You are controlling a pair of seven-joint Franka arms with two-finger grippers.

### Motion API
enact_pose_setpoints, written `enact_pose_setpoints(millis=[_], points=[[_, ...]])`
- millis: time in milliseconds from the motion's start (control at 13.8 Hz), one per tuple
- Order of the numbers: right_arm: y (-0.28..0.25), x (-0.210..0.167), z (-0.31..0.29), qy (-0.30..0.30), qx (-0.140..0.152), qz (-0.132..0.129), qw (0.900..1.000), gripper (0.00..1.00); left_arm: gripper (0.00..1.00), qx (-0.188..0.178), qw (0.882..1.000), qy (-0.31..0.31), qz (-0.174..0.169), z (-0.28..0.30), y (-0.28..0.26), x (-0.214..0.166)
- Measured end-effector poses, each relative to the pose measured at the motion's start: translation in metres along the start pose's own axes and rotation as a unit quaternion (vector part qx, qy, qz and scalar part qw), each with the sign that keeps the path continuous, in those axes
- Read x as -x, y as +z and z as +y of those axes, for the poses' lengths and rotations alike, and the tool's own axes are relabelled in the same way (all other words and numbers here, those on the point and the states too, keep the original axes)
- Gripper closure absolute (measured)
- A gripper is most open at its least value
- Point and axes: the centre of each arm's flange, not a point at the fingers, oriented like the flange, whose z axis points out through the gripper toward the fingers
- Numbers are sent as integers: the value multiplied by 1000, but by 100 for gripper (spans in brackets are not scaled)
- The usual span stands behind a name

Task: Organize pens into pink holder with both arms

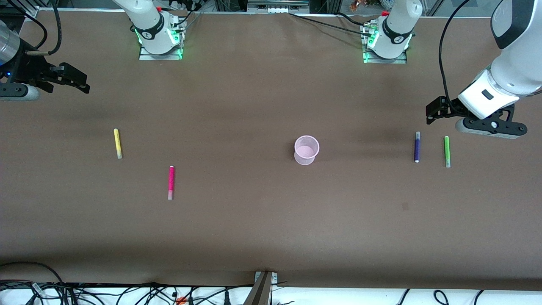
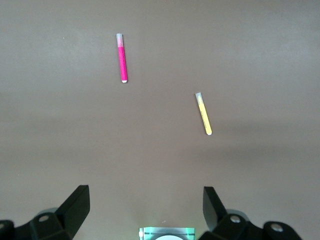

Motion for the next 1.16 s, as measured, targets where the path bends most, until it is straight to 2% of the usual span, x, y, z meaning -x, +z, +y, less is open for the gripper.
enact_pose_setpoints(millis=[145,291,582,800,873,1018,1164], points=[[10,4,-1,9,2,-22,1000,0,0,0,1000,0,0,0,0,0],[16,4,-4,15,4,-30,999,0,0,0,1000,0,0,0,0,0],[11,4,-4,16,3,-24,1000,0,0,0,1000,0,0,0,0,0],[14,-7,-5,16,1,-5,1000,0,0,0,1000,0,0,0,0,0],[25,-15,-5,16,2,-11,1000,0,0,0,1000,0,0,0,0,0],[64,-35,-7,15,4,-44,999,0,0,0,1000,0,0,0,0,0],[100,-58,-11,10,5,-56,998,0,0,0,1000,0,0,0,0,0]])
